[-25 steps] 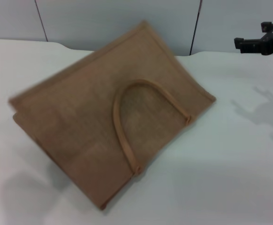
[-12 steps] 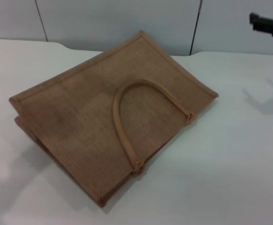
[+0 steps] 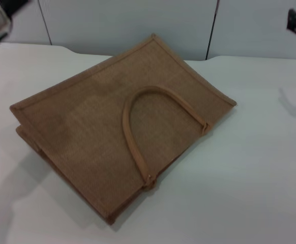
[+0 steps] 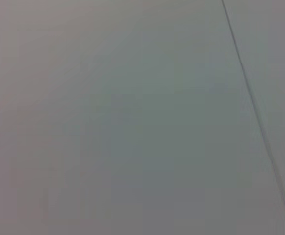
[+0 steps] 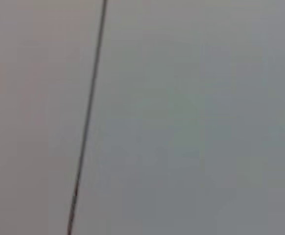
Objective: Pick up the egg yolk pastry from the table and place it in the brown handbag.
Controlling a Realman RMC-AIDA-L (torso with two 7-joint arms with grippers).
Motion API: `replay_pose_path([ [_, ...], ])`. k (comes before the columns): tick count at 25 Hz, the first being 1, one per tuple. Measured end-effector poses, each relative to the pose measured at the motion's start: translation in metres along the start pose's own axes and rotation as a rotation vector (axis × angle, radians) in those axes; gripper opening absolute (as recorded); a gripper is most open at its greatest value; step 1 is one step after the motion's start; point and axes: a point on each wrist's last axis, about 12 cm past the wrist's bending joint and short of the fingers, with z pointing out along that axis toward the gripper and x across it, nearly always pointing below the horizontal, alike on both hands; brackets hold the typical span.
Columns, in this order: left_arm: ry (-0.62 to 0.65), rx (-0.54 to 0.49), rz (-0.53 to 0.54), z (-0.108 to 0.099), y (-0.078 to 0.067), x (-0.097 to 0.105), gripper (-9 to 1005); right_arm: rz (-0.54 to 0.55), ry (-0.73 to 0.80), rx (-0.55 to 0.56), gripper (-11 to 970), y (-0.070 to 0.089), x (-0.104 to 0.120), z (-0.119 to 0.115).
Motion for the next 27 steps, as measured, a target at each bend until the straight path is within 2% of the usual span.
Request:
replay_pose_path([
  [7,0.120,-0.092,-0.043,0.010,-0.017,0.045,876,-0.172,0.059,0.096,894,0.044,0.027,0.019],
  [11,0.171,-0.113,-0.056,0.011,-0.022,0.065,876,-0.238,0.033,0.136,894,0.058,0.046,0.021],
  [15,0.232,-0.129,-0.088,0.005,-0.025,0.085,876,-0.127,0.003,0.141,894,0.057,0.064,0.015],
  [16,0.252,-0.143,-0.105,0.002,-0.026,0.093,876,-0.049,-0.005,0.134,894,0.053,0.071,0.013],
  [17,0.252,-0.143,-0.105,0.002,-0.026,0.093,876,-0.049,-0.005,0.134,894,0.053,0.071,0.013],
  [21,0.301,-0.164,-0.125,0.000,-0.030,0.109,876,0.066,-0.021,0.127,894,0.038,0.087,0.008],
  [27,0.363,-0.170,-0.150,-0.002,-0.035,0.125,876,0.099,-0.007,0.144,894,0.028,0.099,0.002],
])
